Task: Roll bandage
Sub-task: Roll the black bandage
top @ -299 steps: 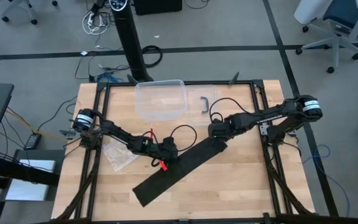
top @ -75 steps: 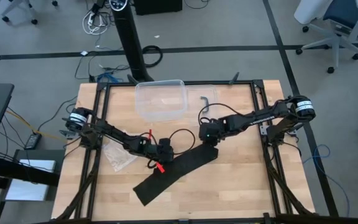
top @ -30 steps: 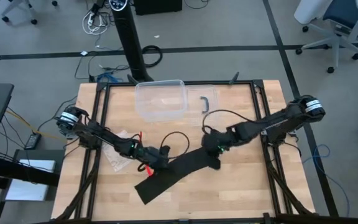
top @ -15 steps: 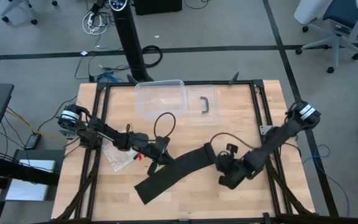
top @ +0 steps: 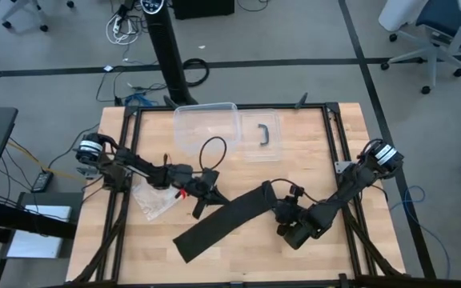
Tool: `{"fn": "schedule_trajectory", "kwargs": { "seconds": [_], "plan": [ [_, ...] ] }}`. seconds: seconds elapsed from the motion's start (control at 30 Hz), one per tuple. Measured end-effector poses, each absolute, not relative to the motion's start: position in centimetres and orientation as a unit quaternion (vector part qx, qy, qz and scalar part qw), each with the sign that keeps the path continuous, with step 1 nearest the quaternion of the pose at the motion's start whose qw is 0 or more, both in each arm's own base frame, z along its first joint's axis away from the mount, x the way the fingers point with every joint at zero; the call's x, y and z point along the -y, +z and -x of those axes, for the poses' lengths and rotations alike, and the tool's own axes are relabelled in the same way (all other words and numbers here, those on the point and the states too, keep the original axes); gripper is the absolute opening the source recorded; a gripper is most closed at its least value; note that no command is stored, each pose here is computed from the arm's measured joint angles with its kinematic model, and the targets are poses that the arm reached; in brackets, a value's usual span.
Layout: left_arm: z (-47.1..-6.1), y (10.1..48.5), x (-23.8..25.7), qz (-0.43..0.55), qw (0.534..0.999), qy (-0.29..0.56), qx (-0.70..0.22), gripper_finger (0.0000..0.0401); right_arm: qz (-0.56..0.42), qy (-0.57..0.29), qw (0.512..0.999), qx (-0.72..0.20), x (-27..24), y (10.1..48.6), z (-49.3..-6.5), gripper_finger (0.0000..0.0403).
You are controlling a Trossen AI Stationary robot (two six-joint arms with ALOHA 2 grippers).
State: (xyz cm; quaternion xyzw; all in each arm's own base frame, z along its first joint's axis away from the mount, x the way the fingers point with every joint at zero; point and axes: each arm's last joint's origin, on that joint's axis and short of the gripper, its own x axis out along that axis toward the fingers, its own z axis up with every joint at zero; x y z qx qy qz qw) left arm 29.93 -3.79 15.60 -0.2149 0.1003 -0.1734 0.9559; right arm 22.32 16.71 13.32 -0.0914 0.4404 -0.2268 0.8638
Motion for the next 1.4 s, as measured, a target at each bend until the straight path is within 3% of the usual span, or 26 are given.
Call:
{"fn": "schedule_trajectory", "kwargs": {
  "seconds": [0.97, 1.4],
  "plan": [
    [-30.0, 15.5, -1.6, 0.264, 0.95, -0.135, -0.101, 0.0, 0.187, -0.201, 0.852, -0.446, -16.6, 12.0, -23.2, 0.0129],
    [-30.0, 15.4, -1.6, 0.267, 0.948, -0.139, -0.108, 0.0, 0.185, -0.238, 0.84, -0.451, -15.1, 12.0, -23.9, 0.002]
  ]
}}
